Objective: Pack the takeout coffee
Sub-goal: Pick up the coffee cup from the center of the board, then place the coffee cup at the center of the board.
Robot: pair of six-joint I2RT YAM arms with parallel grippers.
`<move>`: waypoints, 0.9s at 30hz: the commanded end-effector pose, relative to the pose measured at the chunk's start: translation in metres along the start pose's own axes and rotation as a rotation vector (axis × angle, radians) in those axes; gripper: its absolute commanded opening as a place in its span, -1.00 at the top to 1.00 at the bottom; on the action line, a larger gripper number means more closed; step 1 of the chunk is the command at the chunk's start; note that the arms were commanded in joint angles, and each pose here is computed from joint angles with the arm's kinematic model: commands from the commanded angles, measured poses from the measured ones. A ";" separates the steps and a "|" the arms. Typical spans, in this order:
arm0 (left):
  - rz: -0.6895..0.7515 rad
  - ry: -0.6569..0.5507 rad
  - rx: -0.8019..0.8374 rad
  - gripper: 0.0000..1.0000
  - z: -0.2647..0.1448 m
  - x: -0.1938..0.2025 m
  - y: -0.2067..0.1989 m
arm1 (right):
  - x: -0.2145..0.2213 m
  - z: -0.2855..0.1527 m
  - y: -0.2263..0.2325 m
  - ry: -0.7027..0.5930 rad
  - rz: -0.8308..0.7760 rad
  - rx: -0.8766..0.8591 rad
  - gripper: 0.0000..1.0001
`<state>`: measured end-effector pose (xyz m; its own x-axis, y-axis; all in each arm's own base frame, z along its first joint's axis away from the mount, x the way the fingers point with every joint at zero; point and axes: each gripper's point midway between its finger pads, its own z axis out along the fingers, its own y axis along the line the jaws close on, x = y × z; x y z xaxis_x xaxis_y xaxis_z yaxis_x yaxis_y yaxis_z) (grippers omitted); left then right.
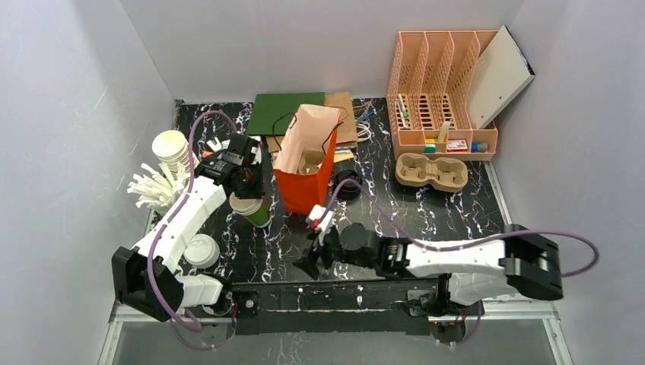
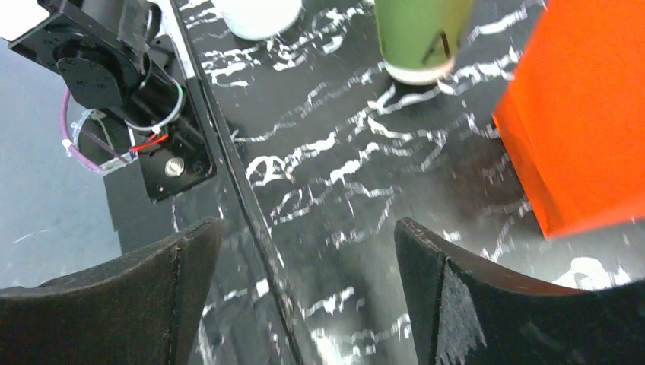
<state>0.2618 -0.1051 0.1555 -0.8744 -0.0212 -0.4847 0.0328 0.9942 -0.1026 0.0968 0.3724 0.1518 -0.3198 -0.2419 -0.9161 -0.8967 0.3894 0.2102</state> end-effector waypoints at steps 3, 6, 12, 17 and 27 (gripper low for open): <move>0.054 0.033 -0.022 0.92 -0.009 0.019 0.009 | -0.051 0.045 0.015 -0.345 -0.190 -0.013 -0.96; 0.067 0.036 -0.022 0.82 -0.008 0.025 0.012 | -0.035 0.072 0.019 -0.330 -0.219 -0.039 -0.96; 0.078 0.028 -0.002 0.44 -0.010 0.031 0.012 | -0.015 0.089 0.023 -0.472 -0.281 -0.093 -0.96; 0.101 0.005 0.010 0.27 -0.019 0.029 0.012 | -0.005 0.114 0.014 -0.483 -0.343 -0.039 -0.96; 0.144 0.050 0.058 0.35 -0.014 0.033 0.004 | 0.002 0.145 -0.005 -0.514 -0.415 0.047 -0.96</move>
<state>0.2330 -0.0962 0.1527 -0.8706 0.0915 -0.4835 0.1437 0.9870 -0.0719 0.1303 0.4893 0.0596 0.1742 -0.0773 -0.9817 -0.9264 0.3251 -0.1900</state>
